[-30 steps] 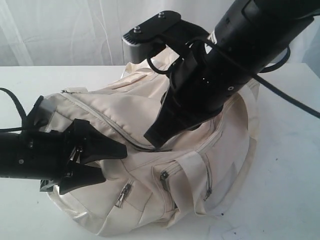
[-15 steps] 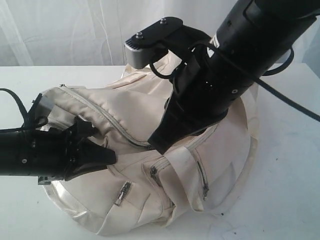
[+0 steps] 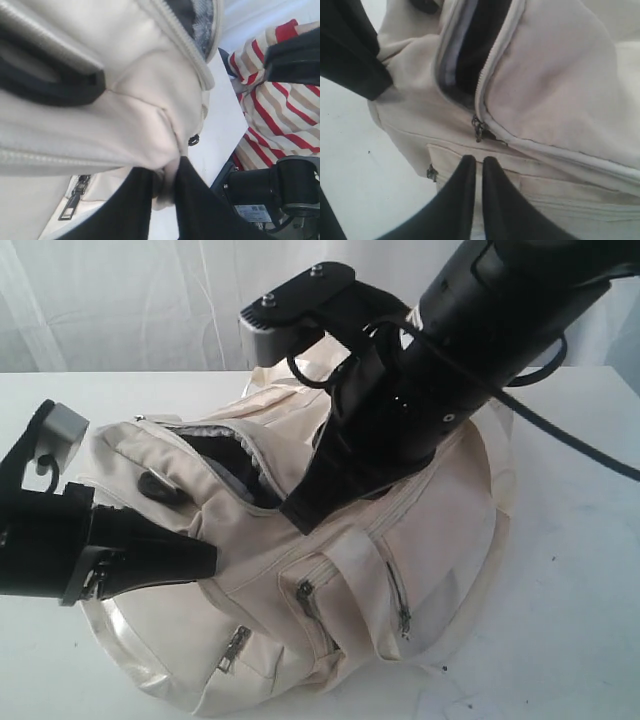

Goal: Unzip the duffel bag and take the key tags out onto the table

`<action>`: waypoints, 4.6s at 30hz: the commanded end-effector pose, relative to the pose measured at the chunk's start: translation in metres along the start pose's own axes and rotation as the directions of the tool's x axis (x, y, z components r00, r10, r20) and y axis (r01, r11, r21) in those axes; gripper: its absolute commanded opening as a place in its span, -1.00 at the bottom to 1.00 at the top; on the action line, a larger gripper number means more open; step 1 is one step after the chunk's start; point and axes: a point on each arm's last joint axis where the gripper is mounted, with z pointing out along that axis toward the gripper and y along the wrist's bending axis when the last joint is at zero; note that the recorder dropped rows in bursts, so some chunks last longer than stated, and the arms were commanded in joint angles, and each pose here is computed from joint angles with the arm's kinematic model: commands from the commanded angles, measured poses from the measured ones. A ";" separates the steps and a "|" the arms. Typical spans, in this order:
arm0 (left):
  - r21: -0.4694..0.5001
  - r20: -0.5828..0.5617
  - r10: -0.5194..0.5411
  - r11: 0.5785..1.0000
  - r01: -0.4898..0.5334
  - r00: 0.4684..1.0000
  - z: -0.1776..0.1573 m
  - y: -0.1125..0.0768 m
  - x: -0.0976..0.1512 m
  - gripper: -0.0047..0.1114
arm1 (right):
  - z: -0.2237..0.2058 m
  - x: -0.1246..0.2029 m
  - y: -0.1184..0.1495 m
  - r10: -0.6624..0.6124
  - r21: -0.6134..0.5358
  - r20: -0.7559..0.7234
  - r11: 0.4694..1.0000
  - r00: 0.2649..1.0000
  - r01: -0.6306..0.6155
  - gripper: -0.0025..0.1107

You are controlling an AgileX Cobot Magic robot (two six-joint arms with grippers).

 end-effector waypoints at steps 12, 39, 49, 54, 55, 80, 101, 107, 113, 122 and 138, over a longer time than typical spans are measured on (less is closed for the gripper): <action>0.084 -0.032 0.092 0.992 -0.089 0.995 -0.008 -0.016 0.007 -0.92 | 0.033 -0.010 -0.005 -0.014 -0.024 0.014 1.000 1.000 0.015 -0.13; 0.050 -0.001 0.100 0.994 -0.100 0.995 -0.008 -0.013 0.004 -0.92 | 0.026 -0.003 -0.033 -0.075 0.287 -0.085 0.953 0.994 0.096 -0.96; -0.044 0.026 0.136 0.990 -0.135 0.990 -0.008 -0.005 0.001 -0.92 | 0.016 -0.001 -0.054 -0.075 0.508 -0.137 0.851 0.988 0.135 -0.96; -0.041 -0.051 0.163 0.985 -0.165 0.985 -0.008 -0.004 0.008 -0.92 | 0.019 0.006 -0.082 0.014 0.568 -0.135 0.820 0.991 0.066 -0.96; -0.038 -0.061 0.165 0.985 -0.168 0.984 -0.008 -0.004 0.009 -0.92 | 0.020 0.007 -0.086 0.022 0.572 -0.133 0.818 0.991 0.059 -0.96; -0.083 -0.331 0.123 0.984 -0.158 0.936 -0.013 0.003 0.032 -0.92 | 0.027 0.036 -0.214 0.115 0.683 0.115 0.712 0.987 -0.163 -0.96; -0.750 -0.296 0.072 0.601 -0.278 0.953 -0.060 0.024 -0.036 -0.92 | 0.029 0.038 -0.218 0.142 0.674 0.129 0.713 0.981 -0.192 -0.96; -0.823 -0.317 0.097 0.465 -0.325 0.943 -0.072 0.028 -0.048 -0.92 | 0.029 0.038 -0.218 0.160 0.662 0.141 0.718 0.977 -0.213 -0.96; -0.831 -0.319 0.061 0.462 -0.310 0.946 -0.069 0.033 -0.048 -0.92 | 0.030 0.040 -0.216 0.192 0.650 0.140 0.722 0.971 -0.237 -0.96; -0.828 -0.296 0.038 0.488 -0.276 0.955 -0.083 0.009 -0.050 -0.24 | 0.029 0.041 -0.214 0.220 0.641 0.138 0.724 0.966 -0.257 -0.62; -0.217 -0.267 0.561 0.757 -0.616 0.784 -0.084 -0.096 -0.045 0.05 | -0.063 0.036 -0.172 0.287 0.615 0.360 0.643 0.888 -0.457 0.39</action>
